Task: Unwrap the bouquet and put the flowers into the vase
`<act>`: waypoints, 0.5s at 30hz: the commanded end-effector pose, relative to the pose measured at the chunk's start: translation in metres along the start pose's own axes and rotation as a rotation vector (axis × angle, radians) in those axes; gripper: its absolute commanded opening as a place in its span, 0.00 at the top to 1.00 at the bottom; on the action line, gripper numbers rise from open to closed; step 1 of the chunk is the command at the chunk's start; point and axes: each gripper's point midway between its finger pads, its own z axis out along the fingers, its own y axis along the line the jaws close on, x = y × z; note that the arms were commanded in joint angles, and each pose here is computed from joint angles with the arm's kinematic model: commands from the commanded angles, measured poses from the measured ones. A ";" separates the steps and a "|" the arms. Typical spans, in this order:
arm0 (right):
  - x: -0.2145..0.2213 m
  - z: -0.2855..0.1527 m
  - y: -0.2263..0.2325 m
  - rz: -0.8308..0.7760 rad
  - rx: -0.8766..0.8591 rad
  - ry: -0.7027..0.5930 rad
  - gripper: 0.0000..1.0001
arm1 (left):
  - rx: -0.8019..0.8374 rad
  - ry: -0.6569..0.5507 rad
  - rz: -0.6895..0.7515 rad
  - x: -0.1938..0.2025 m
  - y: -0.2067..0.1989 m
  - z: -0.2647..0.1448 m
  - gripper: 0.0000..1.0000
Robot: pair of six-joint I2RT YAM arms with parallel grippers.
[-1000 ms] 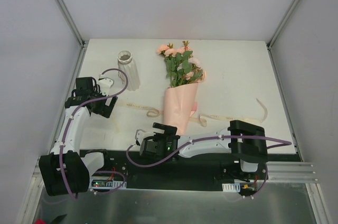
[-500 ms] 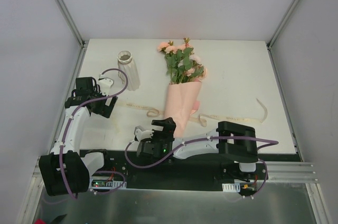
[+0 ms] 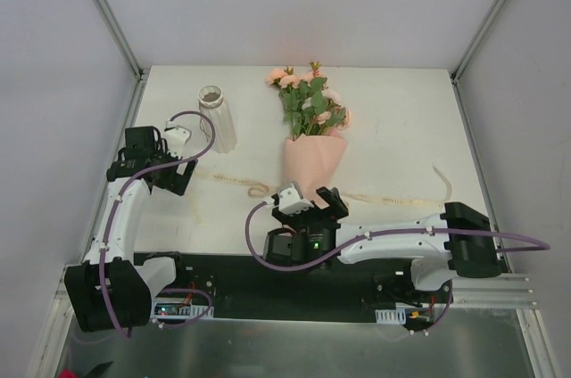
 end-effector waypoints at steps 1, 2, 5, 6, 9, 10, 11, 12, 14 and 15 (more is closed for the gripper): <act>0.027 -0.017 -0.070 0.113 0.187 -0.001 0.03 | 0.017 -0.034 0.009 -0.016 0.002 -0.009 0.01; 0.025 -0.021 -0.069 0.090 0.180 -0.011 0.03 | 0.015 -0.038 0.014 -0.019 0.004 -0.010 0.01; 0.028 -0.029 -0.061 0.113 0.147 -0.021 0.03 | 0.017 -0.044 0.009 -0.025 0.005 -0.011 0.01; 0.022 -0.030 -0.057 0.112 0.144 -0.028 0.03 | 0.018 -0.049 0.005 -0.027 0.005 -0.012 0.01; -0.004 -0.029 -0.048 0.054 0.144 -0.084 0.03 | 0.024 -0.056 0.003 -0.030 0.005 -0.014 0.01; -0.011 -0.029 -0.047 0.011 0.148 -0.095 0.03 | 0.023 -0.057 0.004 -0.030 0.005 -0.015 0.01; -0.018 -0.028 -0.045 -0.011 0.151 -0.107 0.03 | 0.021 -0.058 0.005 -0.030 0.006 -0.015 0.01; -0.023 -0.027 -0.039 -0.051 0.156 -0.122 0.03 | 0.020 -0.058 0.007 -0.030 0.005 -0.016 0.01; -0.029 -0.024 -0.037 -0.087 0.169 -0.107 0.03 | 0.019 -0.062 0.006 -0.030 0.005 -0.017 0.01; -0.027 -0.022 -0.034 -0.100 0.173 -0.085 0.03 | 0.021 -0.063 0.005 -0.029 0.004 -0.017 0.01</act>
